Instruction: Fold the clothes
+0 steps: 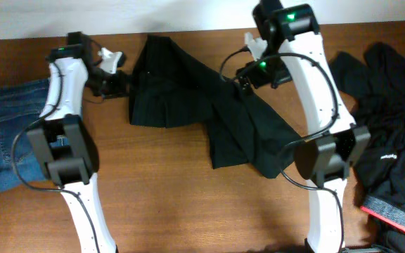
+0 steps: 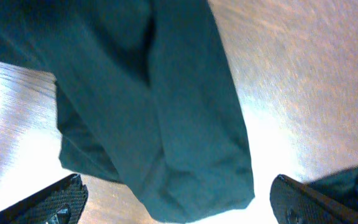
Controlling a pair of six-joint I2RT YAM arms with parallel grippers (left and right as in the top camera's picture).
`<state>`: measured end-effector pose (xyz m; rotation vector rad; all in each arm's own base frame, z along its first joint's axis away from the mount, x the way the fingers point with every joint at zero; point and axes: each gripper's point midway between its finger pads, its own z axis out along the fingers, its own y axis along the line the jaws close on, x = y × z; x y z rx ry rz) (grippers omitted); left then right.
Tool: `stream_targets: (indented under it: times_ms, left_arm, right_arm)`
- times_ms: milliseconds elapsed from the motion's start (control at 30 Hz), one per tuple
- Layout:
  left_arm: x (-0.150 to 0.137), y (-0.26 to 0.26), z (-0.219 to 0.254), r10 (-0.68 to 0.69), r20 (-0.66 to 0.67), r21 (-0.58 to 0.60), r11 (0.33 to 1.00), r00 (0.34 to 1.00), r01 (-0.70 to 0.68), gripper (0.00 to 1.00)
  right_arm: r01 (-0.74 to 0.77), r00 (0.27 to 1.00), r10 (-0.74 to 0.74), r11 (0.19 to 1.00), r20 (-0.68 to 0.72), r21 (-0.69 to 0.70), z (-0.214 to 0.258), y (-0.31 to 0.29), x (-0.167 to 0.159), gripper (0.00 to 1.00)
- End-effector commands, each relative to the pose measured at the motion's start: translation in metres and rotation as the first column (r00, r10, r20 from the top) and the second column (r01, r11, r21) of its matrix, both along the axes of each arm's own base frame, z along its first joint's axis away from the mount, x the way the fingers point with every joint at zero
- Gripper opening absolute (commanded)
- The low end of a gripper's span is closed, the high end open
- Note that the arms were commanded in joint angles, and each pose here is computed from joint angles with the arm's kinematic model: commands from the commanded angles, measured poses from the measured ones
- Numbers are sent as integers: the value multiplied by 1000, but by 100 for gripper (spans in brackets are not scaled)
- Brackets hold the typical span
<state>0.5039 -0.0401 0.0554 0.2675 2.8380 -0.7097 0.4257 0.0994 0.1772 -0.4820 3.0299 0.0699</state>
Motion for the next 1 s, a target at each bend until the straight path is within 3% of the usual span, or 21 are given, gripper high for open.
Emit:
stream_targets:
  times_ms: [0,300,333,400,467,500,600,667,967]
  left_arm:
    - [1,-11,17,-53,48,85,995,997,49,44]
    - [-19,-19,-14,-87,-42,169,981,995,93,43]
    - [-23,-19,-19,-87,-58,167,981,994,96,38]
    - [-32,-19,-24,-87,-95,164,981,992,102,12]
    - [-43,-18,-24,-86,-143,159,981,986,109,1]
    - [-48,-18,-24,-86,-163,156,981,983,112,0]
    - [-66,-13,-19,-97,-227,147,980,969,132,1]
    - [-75,-7,-14,-103,-255,140,980,961,142,1]
    - [-69,38,-2,31,-231,149,989,972,4,1]
  right_arm:
    - [86,994,-85,996,74,-2,43,-30,-18,99]
    - [140,989,-141,990,-35,-19,33,-57,-64,99]
    - [140,989,-141,990,-49,-23,30,-57,-66,99]
    - [139,987,-141,990,-76,-29,23,-57,-70,99]
    - [138,985,-141,990,-103,-36,17,-58,-75,99]
    - [137,983,-141,990,-117,-40,14,-58,-77,100]
    - [143,975,-150,988,-166,-52,2,-62,-86,86]
    - [147,966,-154,988,-208,-50,-7,-62,-93,82]
    - [88,904,-107,994,-413,-66,-60,-44,-141,92]
